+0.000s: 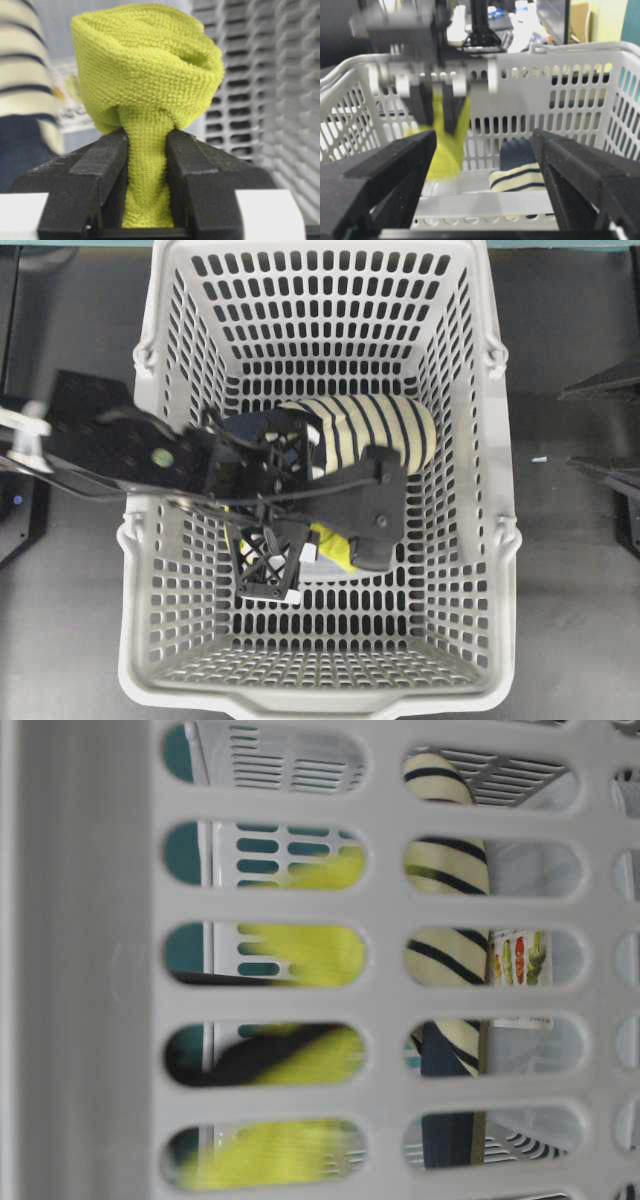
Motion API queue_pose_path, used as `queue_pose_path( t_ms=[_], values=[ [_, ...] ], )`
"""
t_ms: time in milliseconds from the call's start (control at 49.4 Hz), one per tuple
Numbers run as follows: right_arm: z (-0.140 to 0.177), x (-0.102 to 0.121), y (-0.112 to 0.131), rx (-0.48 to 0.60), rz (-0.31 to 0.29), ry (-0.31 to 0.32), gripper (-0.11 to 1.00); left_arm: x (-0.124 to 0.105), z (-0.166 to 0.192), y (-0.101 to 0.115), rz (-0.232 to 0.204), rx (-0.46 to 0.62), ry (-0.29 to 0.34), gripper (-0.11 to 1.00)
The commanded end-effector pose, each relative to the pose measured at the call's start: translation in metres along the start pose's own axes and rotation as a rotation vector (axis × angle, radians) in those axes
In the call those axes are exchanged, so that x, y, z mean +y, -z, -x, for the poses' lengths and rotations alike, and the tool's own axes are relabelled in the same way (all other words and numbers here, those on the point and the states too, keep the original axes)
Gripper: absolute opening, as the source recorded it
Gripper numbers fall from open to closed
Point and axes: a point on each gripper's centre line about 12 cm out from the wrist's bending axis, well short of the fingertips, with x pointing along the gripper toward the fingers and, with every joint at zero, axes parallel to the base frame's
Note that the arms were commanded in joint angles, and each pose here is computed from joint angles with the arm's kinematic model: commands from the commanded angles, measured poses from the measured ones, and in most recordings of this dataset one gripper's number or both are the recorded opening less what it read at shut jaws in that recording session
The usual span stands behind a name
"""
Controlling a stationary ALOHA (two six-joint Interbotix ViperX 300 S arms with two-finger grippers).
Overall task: Pick up the yellow cloth from the shopping basket with the left arm.
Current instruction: 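Lift the gripped cloth upward out of the basket with the left gripper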
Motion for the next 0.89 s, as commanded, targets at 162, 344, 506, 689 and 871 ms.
queue_pose_path(
  t_ms=[162,344,506,689,871],
  values=[
    [-0.001,0.0,-0.004,-0.009,-0.003,0.001,0.74,0.004,0.126,-0.057,0.01,-0.153,-0.005,0.2],
    [-0.001,0.0,-0.004,-0.009,-0.003,0.001,0.74,0.008,0.148,-0.07,0.024,-0.139,-0.012,0.2],
    [-0.001,0.0,-0.004,-0.011,-0.006,0.001,0.74,0.013,0.148,-0.074,0.031,-0.145,-0.02,0.2],
    [-0.001,0.0,-0.004,-0.011,-0.008,0.001,0.74,0.018,0.147,-0.077,0.04,-0.203,-0.025,0.2],
    [0.0,0.0,-0.003,-0.011,-0.009,0.001,0.74,0.019,0.167,-0.062,0.042,-0.286,-0.026,0.2]
  ],
)
